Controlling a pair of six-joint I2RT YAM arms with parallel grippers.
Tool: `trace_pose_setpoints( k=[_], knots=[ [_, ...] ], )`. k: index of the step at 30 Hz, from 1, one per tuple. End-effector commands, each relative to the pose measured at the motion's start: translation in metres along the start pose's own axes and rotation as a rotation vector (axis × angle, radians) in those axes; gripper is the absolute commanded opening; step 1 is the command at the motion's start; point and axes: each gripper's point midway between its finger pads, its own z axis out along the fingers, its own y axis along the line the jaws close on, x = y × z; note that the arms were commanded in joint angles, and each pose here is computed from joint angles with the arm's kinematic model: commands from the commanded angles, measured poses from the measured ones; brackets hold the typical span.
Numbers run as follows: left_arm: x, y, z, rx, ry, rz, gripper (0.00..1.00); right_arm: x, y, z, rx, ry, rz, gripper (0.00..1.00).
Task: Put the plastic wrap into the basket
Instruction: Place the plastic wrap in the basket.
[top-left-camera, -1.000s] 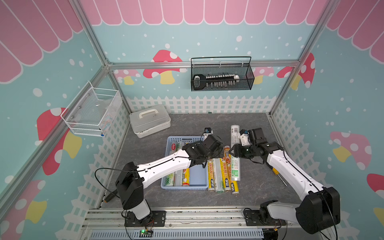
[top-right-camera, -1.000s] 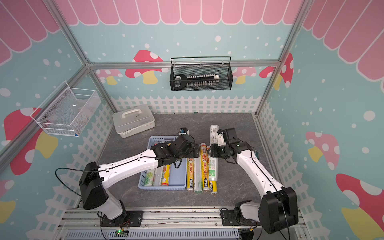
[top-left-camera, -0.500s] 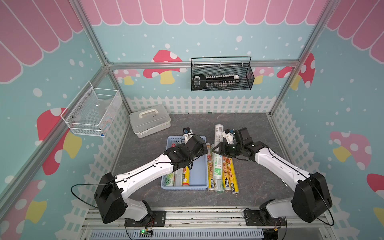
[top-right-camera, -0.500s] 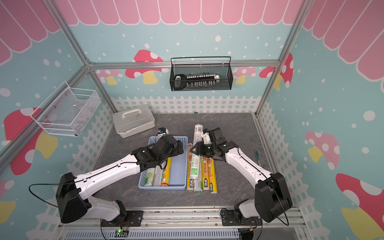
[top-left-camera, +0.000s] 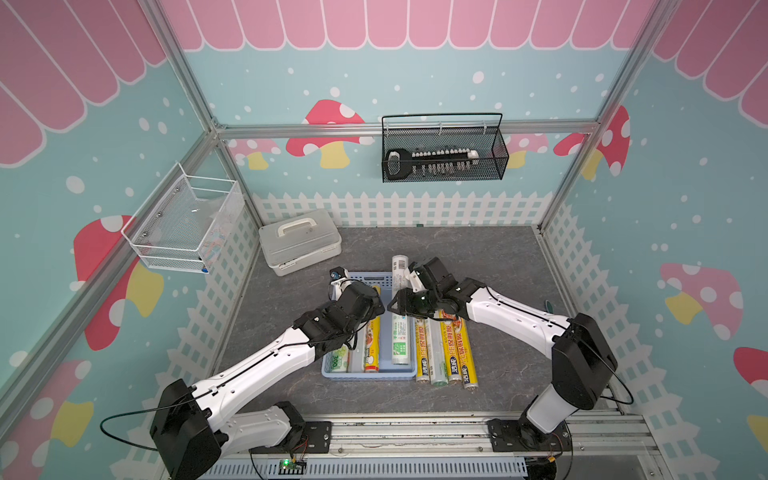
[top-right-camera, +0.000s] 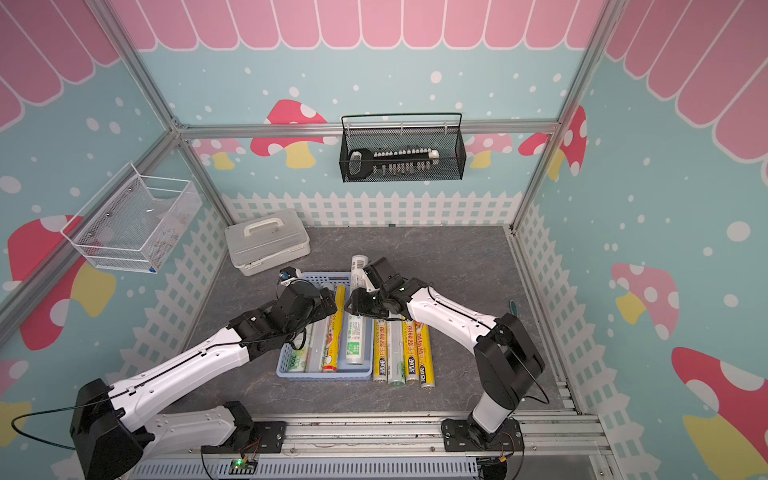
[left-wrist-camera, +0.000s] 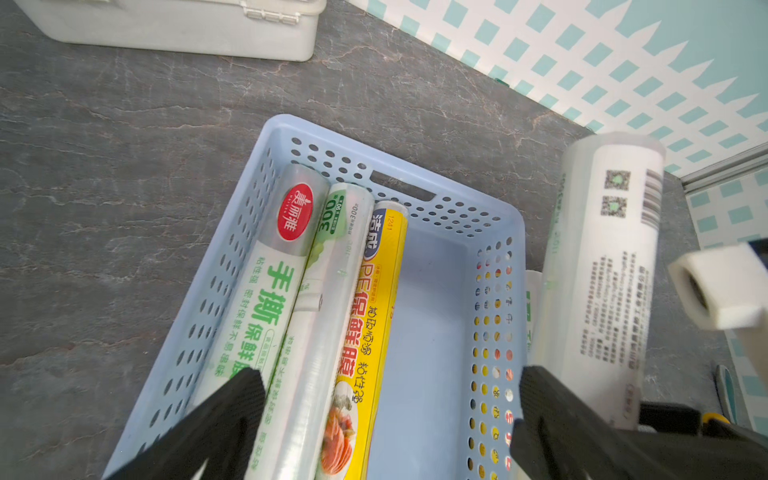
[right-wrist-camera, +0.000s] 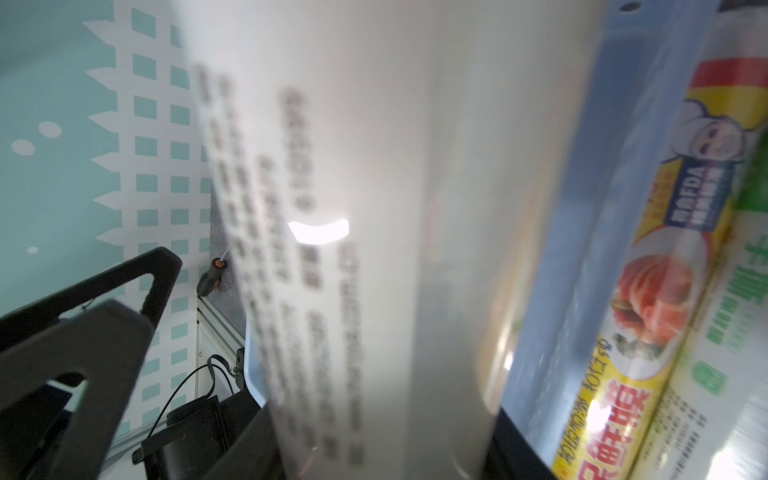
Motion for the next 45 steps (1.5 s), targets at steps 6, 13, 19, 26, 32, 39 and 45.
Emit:
trace_pose_setpoints(
  k=[6, 13, 19, 26, 32, 39, 45],
  knots=[
    [-0.002, 0.014, -0.009, -0.001, -0.028, -0.047, 0.99, 0.006, 0.004, 0.031, 0.110, 0.057, -0.016, 0.27],
    [0.000, 0.023, -0.012, -0.003, -0.036, -0.069, 0.99, 0.017, -0.005, 0.054, 0.163, 0.107, 0.007, 0.27],
    [0.002, 0.023, -0.012, -0.001, -0.029, -0.076, 0.99, 0.025, -0.024, 0.077, 0.231, 0.158, 0.052, 0.28],
    [0.002, 0.022, -0.012, 0.002, -0.026, -0.077, 0.99, 0.025, -0.033, 0.083, 0.291, 0.177, 0.066, 0.37],
    [-0.001, 0.021, -0.012, 0.003, -0.032, -0.077, 0.99, 0.026, -0.032, 0.090, 0.284, 0.198, 0.068, 0.44],
    [-0.001, 0.020, -0.012, 0.001, -0.031, -0.078, 0.99, 0.026, -0.034, 0.092, 0.293, 0.203, 0.065, 0.49],
    [0.001, 0.019, -0.009, 0.001, -0.021, -0.074, 0.99, 0.026, -0.038, 0.089, 0.309, 0.204, 0.065, 0.54]
  ],
)
